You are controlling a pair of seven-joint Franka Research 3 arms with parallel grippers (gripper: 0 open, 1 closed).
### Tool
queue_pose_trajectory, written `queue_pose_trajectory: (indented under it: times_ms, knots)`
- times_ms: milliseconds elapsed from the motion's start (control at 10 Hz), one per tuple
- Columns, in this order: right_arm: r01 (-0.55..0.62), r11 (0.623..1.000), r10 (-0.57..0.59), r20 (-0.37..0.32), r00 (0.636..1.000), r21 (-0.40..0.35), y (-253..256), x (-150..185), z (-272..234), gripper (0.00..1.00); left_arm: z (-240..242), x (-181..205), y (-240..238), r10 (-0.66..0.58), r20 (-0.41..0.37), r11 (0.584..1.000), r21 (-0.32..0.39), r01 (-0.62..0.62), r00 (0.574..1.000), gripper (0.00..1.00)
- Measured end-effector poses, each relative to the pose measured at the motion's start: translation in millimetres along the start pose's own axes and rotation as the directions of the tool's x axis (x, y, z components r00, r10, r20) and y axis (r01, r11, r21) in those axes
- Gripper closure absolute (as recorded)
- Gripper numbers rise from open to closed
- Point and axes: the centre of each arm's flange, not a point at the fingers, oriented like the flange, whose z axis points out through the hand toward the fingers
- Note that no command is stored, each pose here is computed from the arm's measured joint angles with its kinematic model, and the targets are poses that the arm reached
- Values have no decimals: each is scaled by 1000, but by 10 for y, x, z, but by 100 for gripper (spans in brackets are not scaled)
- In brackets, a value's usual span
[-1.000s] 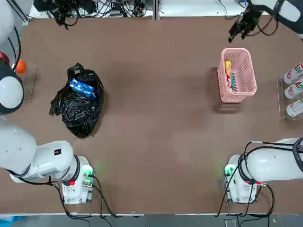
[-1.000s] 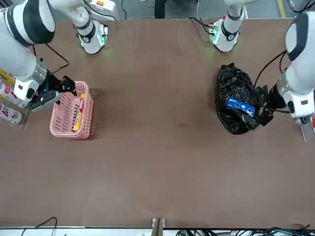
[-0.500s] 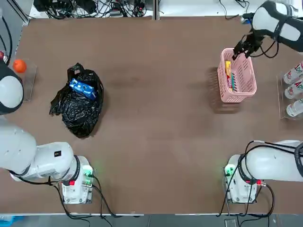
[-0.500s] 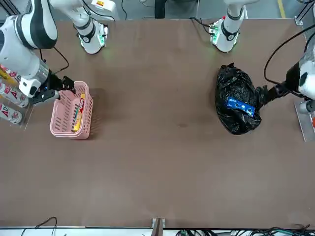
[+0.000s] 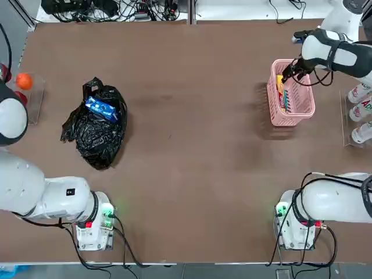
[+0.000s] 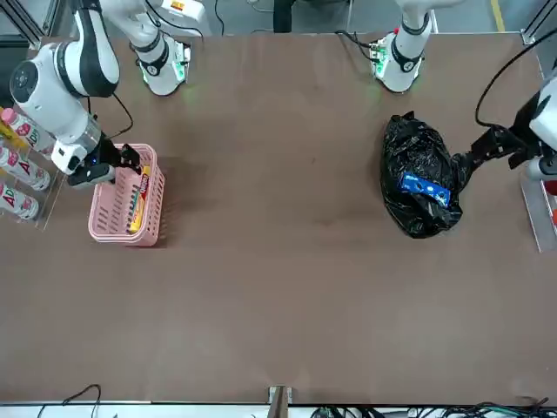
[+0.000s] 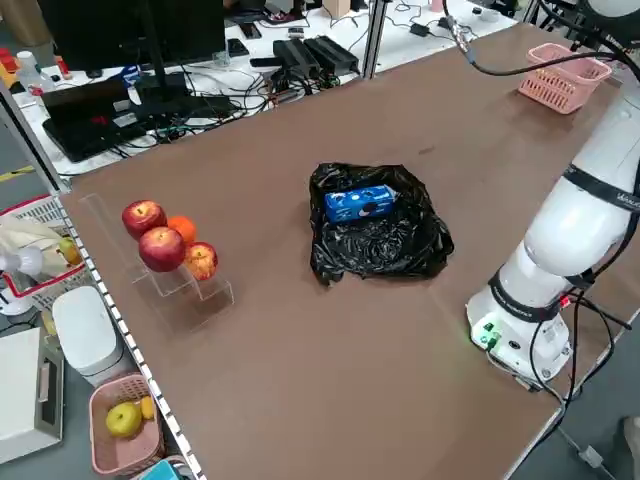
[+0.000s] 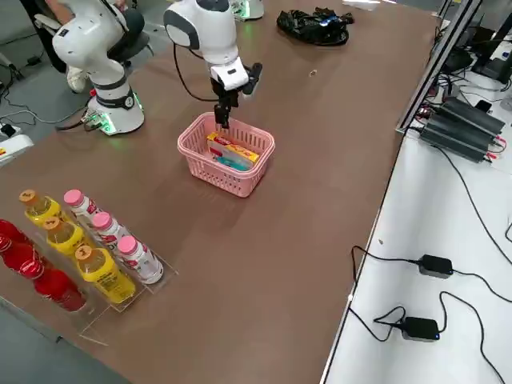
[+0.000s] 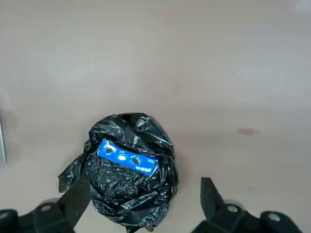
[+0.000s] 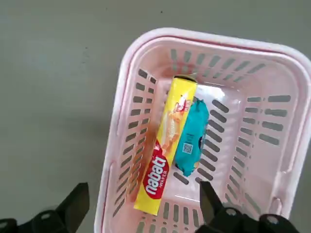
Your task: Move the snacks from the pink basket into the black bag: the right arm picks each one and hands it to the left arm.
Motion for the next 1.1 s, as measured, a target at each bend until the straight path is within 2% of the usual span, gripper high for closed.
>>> queue_pose_trajectory:
  times_ms: [400, 600, 1100]
  knots:
    - [-27, 999, 26, -40, 999, -30, 121, -93, 352, 0, -35, 3, -42, -9, -6, 1000, -9, 9, 1000, 0]
    - [-34, 999, 33, -30, 999, -34, 131, -185, 535, 0, -91, 16, -208, -39, -17, 999, -8, 39, 999, 0]
    - [-56, 997, 54, -33, 998, -56, 219, -188, 906, 1, -91, 17, -226, -42, -16, 999, -8, 42, 999, 0]
